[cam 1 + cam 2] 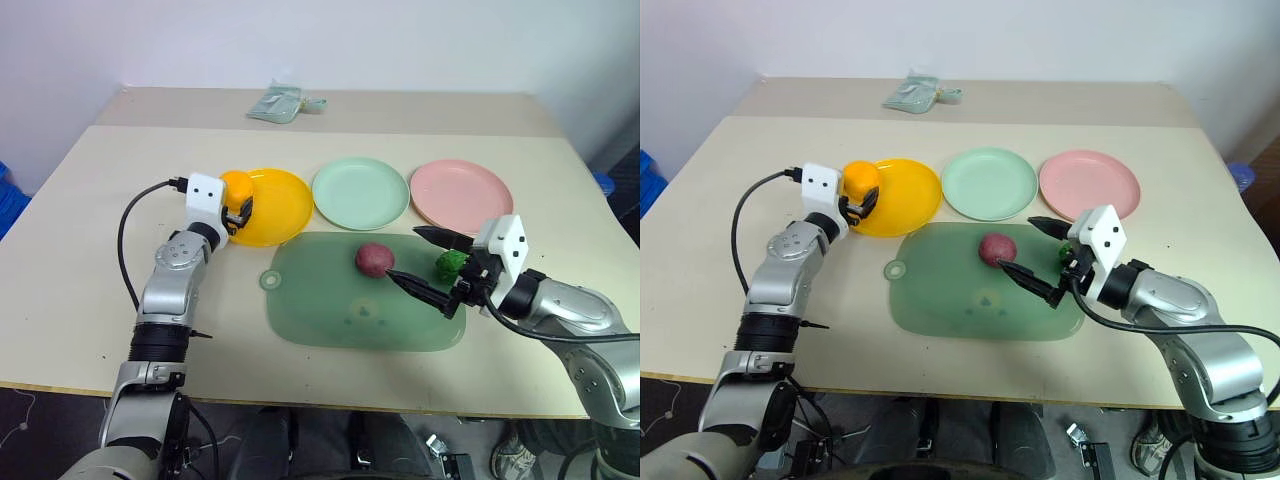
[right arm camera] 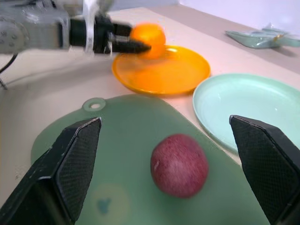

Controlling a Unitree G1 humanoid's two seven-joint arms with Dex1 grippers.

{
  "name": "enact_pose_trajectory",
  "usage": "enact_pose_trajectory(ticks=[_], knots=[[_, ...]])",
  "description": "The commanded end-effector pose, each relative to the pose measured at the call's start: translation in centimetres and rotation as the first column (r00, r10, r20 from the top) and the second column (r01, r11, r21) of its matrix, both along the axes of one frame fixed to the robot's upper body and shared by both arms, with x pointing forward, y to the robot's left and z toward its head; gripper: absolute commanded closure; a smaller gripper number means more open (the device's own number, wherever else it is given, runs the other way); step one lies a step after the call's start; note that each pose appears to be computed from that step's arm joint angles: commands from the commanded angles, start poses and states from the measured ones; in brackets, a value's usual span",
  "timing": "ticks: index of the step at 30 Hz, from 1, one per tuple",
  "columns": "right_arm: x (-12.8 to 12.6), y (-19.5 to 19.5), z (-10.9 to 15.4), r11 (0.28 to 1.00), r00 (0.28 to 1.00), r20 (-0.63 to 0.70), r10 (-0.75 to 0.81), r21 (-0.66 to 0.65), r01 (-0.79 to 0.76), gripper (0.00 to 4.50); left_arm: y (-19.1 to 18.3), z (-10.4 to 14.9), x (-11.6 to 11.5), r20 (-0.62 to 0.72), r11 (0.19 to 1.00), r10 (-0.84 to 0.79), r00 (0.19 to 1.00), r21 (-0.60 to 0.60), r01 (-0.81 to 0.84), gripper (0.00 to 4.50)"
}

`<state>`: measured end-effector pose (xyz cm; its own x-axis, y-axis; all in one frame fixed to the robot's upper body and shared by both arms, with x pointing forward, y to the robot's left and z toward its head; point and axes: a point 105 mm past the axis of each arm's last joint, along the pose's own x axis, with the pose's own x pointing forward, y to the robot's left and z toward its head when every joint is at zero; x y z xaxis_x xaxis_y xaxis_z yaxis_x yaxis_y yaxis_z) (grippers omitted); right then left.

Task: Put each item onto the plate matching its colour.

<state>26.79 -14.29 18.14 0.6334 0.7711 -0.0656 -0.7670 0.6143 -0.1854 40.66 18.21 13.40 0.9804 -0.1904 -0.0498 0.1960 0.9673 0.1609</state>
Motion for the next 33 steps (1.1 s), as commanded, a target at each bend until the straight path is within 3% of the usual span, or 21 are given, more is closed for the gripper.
enact_pose_trajectory(ticks=[1,7,9,12,14,17,20,23,26,27,33], knots=[[0.4,0.5,0.4,1.000,1.000,-0.016,-0.001,0.009,0.002,0.00,-0.7,2.5,0.3,0.075,0.999,-0.034,0.997,0.006,0.034,0.06],[1.2,2.1,-0.5,0.999,1.000,-0.011,-0.018,-0.051,0.017,0.00,-0.2,3.5,-0.8,0.132,0.998,-0.058,0.990,-0.002,0.059,0.06],[1.7,2.8,-1.4,0.996,1.000,-0.004,-0.025,-0.084,0.025,0.00,0.0,4.6,-2.1,0.191,0.994,-0.090,0.977,-0.040,0.099,0.06],[2.5,3.0,-2.7,0.991,0.999,-0.010,-0.049,-0.128,0.047,0.00,-1.1,5.1,-4.2,0.223,0.973,-0.225,0.948,-0.003,0.232,0.06],[2.9,3.0,-3.6,0.985,0.998,-0.016,-0.060,-0.164,0.057,0.00,-2.5,4.5,-6.0,0.186,0.929,-0.361,0.914,-0.006,0.369,0.06],[3.5,3.1,-4.6,0.978,0.997,-0.031,-0.069,-0.198,0.062,0.00,-5.3,2.7,-9.7,0.068,0.797,-0.603,0.795,0.002,0.604,0.06],[4.3,3.1,-5.0,0.976,0.994,-0.041,-0.097,-0.202,0.087,0.00,-6.6,1.3,-11.9,-0.023,0.704,-0.710,0.704,0.005,0.710,0.06],[4.8,3.0,-4.9,0.973,0.994,-0.031,-0.102,-0.211,0.094,0.82,-7.4,0.8,-12.9,-0.060,0.662,-0.748,0.661,-0.001,0.749,0.00],[5.2,3.1,-3.6,0.975,0.994,0.021,-0.111,-0.190,0.112,2.25,-7.8,0.8,-13.0,-0.056,0.653,-0.756,0.652,0.002,0.757,0.00],[5.5,2.9,-3.0,0.975,0.992,0.039,-0.120,-0.182,0.125,2.46,-8.0,0.8,-13.0,-0.056,0.645,-0.763,0.644,0.004,0.764,0.00],[8.0,0.5,0.8,0.957,0.960,0.154,-0.234,-0.138,0.256,2.46,-9.0,0.5,-13.3,-0.057,0.612,-0.789,0.611,0.004,0.791,0.00]])
